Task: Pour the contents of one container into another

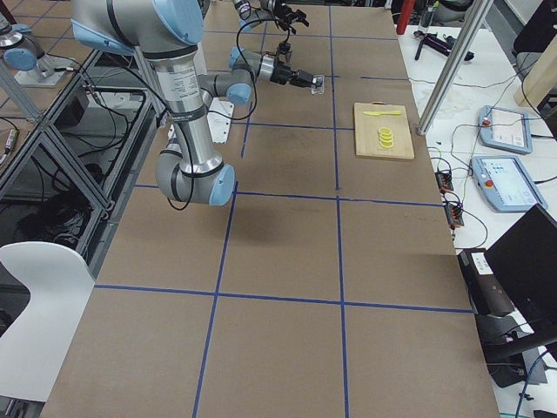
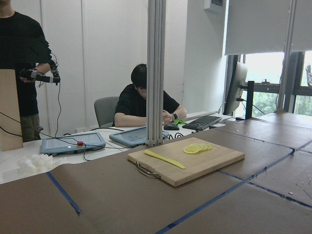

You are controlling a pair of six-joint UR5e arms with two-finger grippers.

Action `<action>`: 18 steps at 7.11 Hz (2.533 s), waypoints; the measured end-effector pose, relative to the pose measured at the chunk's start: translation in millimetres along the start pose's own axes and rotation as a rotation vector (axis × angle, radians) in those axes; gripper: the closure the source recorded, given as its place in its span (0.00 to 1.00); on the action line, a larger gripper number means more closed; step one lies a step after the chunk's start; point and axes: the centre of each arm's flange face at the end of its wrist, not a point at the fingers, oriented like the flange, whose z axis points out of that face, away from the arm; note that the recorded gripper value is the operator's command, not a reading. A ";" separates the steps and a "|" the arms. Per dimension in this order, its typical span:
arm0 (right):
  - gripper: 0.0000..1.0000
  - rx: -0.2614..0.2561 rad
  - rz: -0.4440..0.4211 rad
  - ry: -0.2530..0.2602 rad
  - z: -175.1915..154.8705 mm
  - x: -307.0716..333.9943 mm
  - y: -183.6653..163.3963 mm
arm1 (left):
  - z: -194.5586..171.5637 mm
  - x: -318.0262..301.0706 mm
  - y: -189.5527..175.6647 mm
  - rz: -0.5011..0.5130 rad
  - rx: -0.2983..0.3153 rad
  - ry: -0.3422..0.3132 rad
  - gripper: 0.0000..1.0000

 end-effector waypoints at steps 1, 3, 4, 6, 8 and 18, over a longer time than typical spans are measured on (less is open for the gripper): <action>1.00 0.000 0.001 0.000 0.1 -0.1 0.2 | 1.3 -34.9 -10.2 0.070 -0.112 -0.022 0.00; 1.00 0.000 0.005 0.000 0.3 0.0 0.7 | -0.4 -110.1 -34.8 0.191 -0.360 -0.060 0.00; 1.00 0.000 0.006 0.000 0.1 -0.1 1.0 | -8.7 -145.8 -47.8 0.188 -0.462 -0.089 0.00; 1.00 0.008 0.044 -0.006 -0.6 0.5 0.3 | -30.0 -198.6 -66.8 0.151 -0.638 -0.189 0.00; 1.00 0.022 0.137 -0.044 -1.9 2.1 -0.5 | -60.3 -241.7 -91.6 0.194 -0.779 -0.293 0.00; 1.00 0.028 0.345 -0.122 1.2 13.5 64.6 | -80.8 -312.7 -78.1 -0.475 -1.169 -0.341 0.00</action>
